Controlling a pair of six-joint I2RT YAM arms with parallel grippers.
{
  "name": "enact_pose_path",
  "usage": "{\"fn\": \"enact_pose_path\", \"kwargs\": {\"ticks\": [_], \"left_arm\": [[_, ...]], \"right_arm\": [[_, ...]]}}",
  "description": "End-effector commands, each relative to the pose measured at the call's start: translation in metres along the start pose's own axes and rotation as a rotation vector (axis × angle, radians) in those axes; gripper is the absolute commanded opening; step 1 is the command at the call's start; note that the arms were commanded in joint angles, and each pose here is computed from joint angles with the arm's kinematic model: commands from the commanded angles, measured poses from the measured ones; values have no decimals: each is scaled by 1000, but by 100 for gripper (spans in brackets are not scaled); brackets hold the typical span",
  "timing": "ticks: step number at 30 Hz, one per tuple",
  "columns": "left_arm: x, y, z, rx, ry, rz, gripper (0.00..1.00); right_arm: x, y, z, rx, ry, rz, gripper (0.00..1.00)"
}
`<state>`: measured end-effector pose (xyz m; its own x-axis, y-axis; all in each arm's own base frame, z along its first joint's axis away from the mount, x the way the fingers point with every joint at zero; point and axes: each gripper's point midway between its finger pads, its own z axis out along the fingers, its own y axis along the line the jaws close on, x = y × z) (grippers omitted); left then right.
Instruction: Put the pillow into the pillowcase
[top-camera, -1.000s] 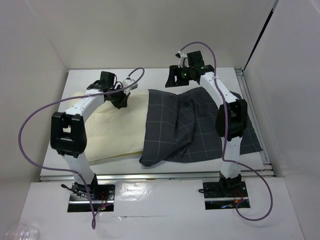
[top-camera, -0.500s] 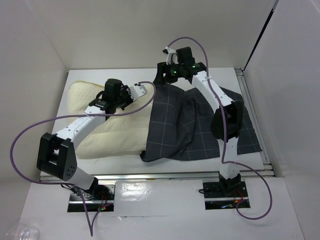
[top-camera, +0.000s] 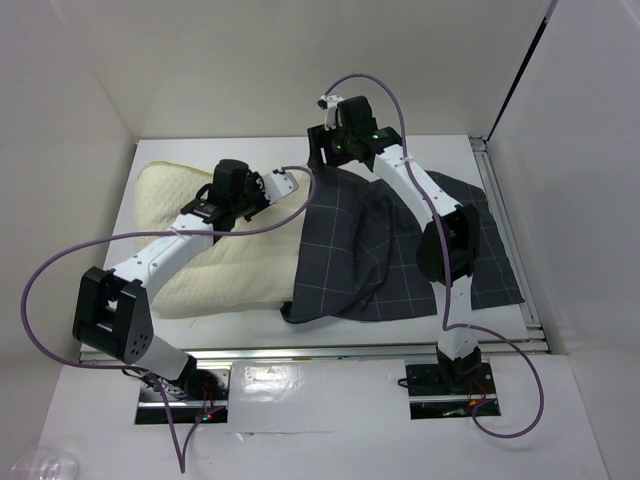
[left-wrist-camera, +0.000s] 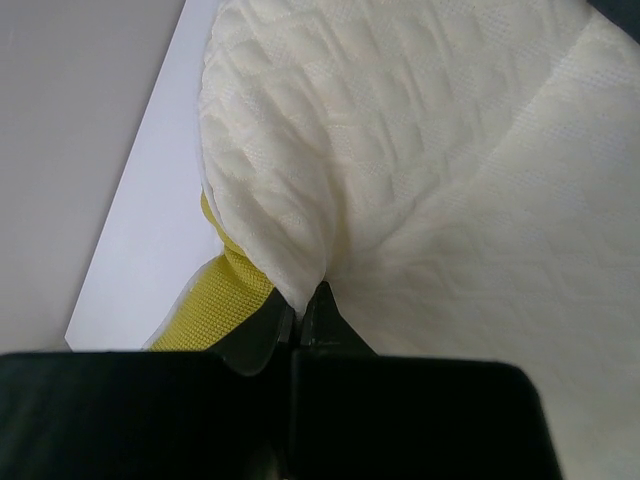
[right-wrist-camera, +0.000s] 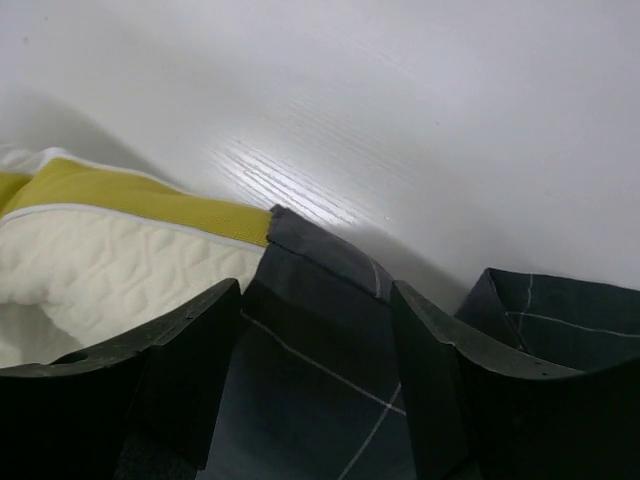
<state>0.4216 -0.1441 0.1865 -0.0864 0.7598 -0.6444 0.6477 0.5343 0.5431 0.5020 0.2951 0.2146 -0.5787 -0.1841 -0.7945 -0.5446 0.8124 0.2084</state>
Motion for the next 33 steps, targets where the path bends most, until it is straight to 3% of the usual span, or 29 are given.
{"fn": "enact_pose_path", "kwargs": {"ticks": [1,8,9,12,13,15,23,33], "left_arm": [[-50,35,-26,-127,-137,28,0],[-53,40,-26,-141,-139,28,0],[-52,42,-26,-147,-133,27,0],[-52,41,-26,-147,-133,17,0],[-52,41,-26,-147,-133,17,0],[-52,41,-26,-147,-133,17,0],[-54,39,-26,-147,-133,20,0],[-71,39,-23,-158,-164,2,0]], "right_arm": [[-15,-5,-10,80,-47,-47,68],[3,11,-4,-24,17,-46,59],[3,17,-4,-56,20,-45,44],[10,25,-2,-110,41,-40,22],[10,27,-2,-121,42,-49,11],[10,32,-3,-155,44,-48,2],[-14,68,-22,-331,-4,-38,0],[-23,164,-38,-525,-18,-92,0]]}}
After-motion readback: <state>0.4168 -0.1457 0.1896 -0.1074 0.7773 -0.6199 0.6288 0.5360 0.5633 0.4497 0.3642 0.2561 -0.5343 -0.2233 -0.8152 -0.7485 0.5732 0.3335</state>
